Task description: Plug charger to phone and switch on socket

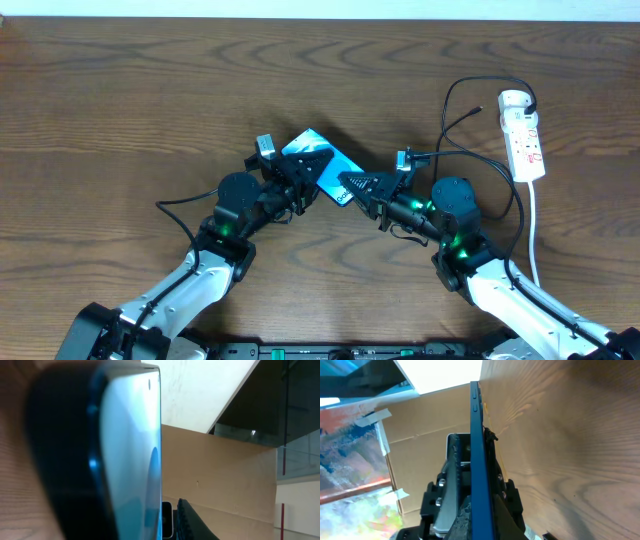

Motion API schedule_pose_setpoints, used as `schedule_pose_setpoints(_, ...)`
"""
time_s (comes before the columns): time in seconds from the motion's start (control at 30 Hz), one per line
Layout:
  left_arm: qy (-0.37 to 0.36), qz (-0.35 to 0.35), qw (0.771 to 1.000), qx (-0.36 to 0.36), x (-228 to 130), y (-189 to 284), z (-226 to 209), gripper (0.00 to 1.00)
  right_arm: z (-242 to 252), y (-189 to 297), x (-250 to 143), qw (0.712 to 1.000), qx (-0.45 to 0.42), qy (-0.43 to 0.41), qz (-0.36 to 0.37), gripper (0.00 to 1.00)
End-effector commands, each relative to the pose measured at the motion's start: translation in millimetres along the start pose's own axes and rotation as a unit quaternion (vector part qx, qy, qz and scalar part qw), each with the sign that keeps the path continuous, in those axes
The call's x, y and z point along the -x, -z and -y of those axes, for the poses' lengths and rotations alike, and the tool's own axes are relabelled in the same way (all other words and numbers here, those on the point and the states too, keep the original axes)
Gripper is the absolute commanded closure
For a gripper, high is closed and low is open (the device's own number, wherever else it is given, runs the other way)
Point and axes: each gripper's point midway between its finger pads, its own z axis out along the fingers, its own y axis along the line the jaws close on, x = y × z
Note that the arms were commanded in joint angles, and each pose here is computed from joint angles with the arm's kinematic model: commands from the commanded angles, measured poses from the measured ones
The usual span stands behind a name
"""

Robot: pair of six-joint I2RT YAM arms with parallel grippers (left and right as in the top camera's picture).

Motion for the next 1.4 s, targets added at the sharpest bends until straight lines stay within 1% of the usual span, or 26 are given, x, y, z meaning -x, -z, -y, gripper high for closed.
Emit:
schedule_pose_setpoints(0.0, -0.021, -0.007, 0.999, -0.023, -5, -2, 16, 0.81, 5, -3, -22, 0.999, -0.012, -0.023, -0.046, 0.99)
schedule_pose_setpoints(0.03, -0.021, -0.006, 0.999, -0.023, -5, -1, 16, 0.85, 5, -3, -22, 0.999, -0.012, -0.026, -0.046, 0.99)
schedule_pose_setpoints(0.17, -0.018, -0.005, 1.000, -0.016, -4, -2, 12, 0.87, 5, -2, -29, 0.997, -0.014, -0.026, -0.065, 0.98)
schedule_pose_setpoints(0.27, -0.008, -0.002, 1.000, 0.006, -3, -2, 1, 0.92, 6, -2, -33, 0.997, -0.016, -0.026, -0.077, 0.98)
schedule_pose_setpoints(0.33, -0.007, -0.002, 1.000, 0.009, -2, -2, 0, 0.92, 6, -2, -32, 0.997, -0.017, -0.027, -0.076, 0.96)
schedule_pose_setpoints(0.4, -0.007, -0.002, 1.000, 0.009, -2, -2, 0, 0.92, 6, -2, -32, 0.997, -0.017, -0.027, -0.076, 0.89)
schedule_pose_setpoints(0.43, -0.007, -0.002, 1.000, 0.009, -2, -2, 0, 0.92, 7, -2, -32, 0.997, -0.016, -0.021, -0.076, 0.82)
schedule_pose_setpoints(0.53, -0.006, 0.003, 1.000, 0.011, -1, -2, -2, 0.92, 7, -2, -32, 0.997, -0.013, 0.026, -0.077, 0.73)
schedule_pose_setpoints(0.63, 0.008, 0.016, 0.999, 0.041, 4, -1, -17, 0.92, 6, -2, -31, 0.992, -0.007, 0.102, -0.075, 0.65)
schedule_pose_setpoints(0.67, 0.014, 0.022, 0.998, 0.055, 6, 0, -24, 0.92, 6, -2, -28, 0.986, -0.004, 0.153, -0.066, 0.64)
schedule_pose_setpoints(0.8, 0.024, 0.044, 0.994, 0.101, 14, 4, -47, 0.92, 6, -3, -23, 0.964, 0.001, 0.261, -0.051, 0.62)
schedule_pose_setpoints(0.93, 0.026, 0.059, 0.993, 0.099, 25, 7, -45, 0.92, 5, 0, -13, 0.949, 0.002, 0.313, -0.038, 0.61)
schedule_pose_setpoints(1.03, 0.027, 0.088, 0.992, 0.083, 46, 10, -31, 0.93, 9, 4, 1, 0.916, -0.010, 0.401, -0.024, 0.57)
schedule_pose_setpoints(1.17, 0.017, 0.118, 0.992, 0.051, 66, 6, 0, 0.93, 34, 8, 17, 0.897, -0.069, 0.437, -0.008, 0.53)
schedule_pose_setpoints(1.23, 0.019, 0.122, 0.991, 0.055, 71, 2, 8, 0.93, 34, 9, 18, 0.893, -0.071, 0.445, -0.008, 0.52)
schedule_pose_setpoints(1.3, 0.002, 0.120, 0.991, 0.060, 75, -8, 18, 0.93, 31, 11, 21, 0.892, -0.070, 0.448, -0.001, 0.51)
schedule_pose_setpoints(1.37, -0.007, 0.105, 0.992, 0.066, 77, -22, 26, 0.93, 26, 14, 25, 0.887, -0.068, 0.456, 0.008, 0.51)
